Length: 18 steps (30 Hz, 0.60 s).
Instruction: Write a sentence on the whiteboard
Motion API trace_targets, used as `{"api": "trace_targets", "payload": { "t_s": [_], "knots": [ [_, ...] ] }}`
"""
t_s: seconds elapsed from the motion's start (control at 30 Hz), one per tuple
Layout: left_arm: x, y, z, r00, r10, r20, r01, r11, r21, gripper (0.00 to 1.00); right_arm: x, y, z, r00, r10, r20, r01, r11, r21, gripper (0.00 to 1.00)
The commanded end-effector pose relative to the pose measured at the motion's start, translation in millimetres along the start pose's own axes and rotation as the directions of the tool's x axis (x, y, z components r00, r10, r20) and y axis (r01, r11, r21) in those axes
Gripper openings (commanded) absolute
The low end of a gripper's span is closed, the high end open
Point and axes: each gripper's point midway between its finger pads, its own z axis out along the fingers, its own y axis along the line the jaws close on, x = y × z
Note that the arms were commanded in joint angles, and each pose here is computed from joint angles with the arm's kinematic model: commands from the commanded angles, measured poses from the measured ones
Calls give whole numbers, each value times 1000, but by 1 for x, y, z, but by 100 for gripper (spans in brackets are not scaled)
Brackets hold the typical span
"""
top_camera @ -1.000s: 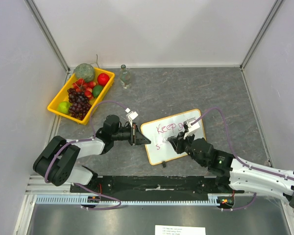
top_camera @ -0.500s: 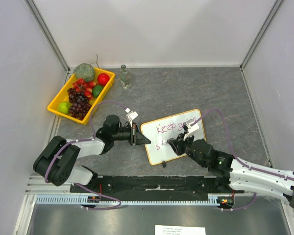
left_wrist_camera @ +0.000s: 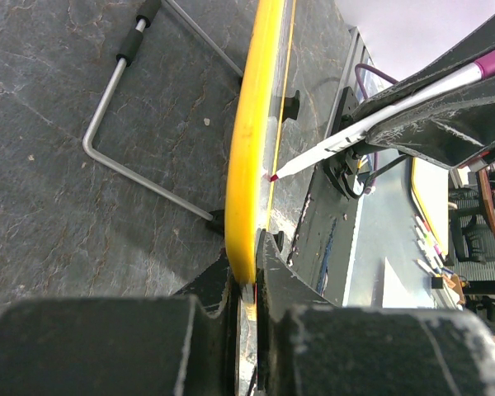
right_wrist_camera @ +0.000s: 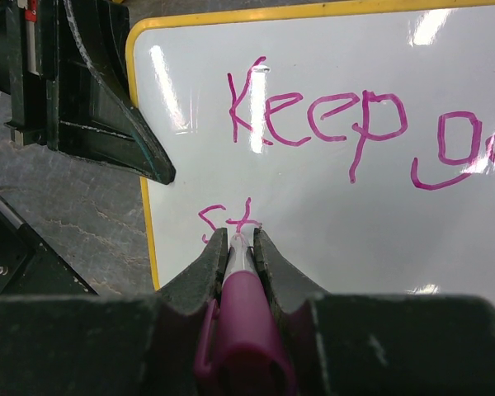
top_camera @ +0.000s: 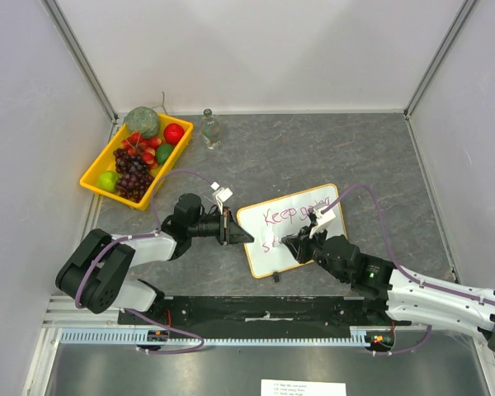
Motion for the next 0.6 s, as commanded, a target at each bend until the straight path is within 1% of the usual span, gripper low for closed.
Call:
{"api": "trace_targets", "payload": {
  "t_s": [0.0, 0.23, 0.37, 0.57],
  "knots": [
    [13, 34, -2, 998, 53, -24, -55, 989, -138, 2, 28, -23, -4, 995, -55, -85, 61, 996, 71, 0],
    [13, 34, -2, 998, 51, -23, -54, 989, -139, 2, 34, -27, -8, 991, -70, -117, 79, 994, 80, 0],
    [14, 34, -2, 998, 49, -26, -52, 989, -138, 2, 29, -29, -10, 993, -63, -96, 72, 993, 94, 0],
    [13, 34, -2, 998, 54, -23, -56, 989, -138, 2, 6, -23, -11, 998, -50, -37, 54, 994, 93, 0]
  ]
}}
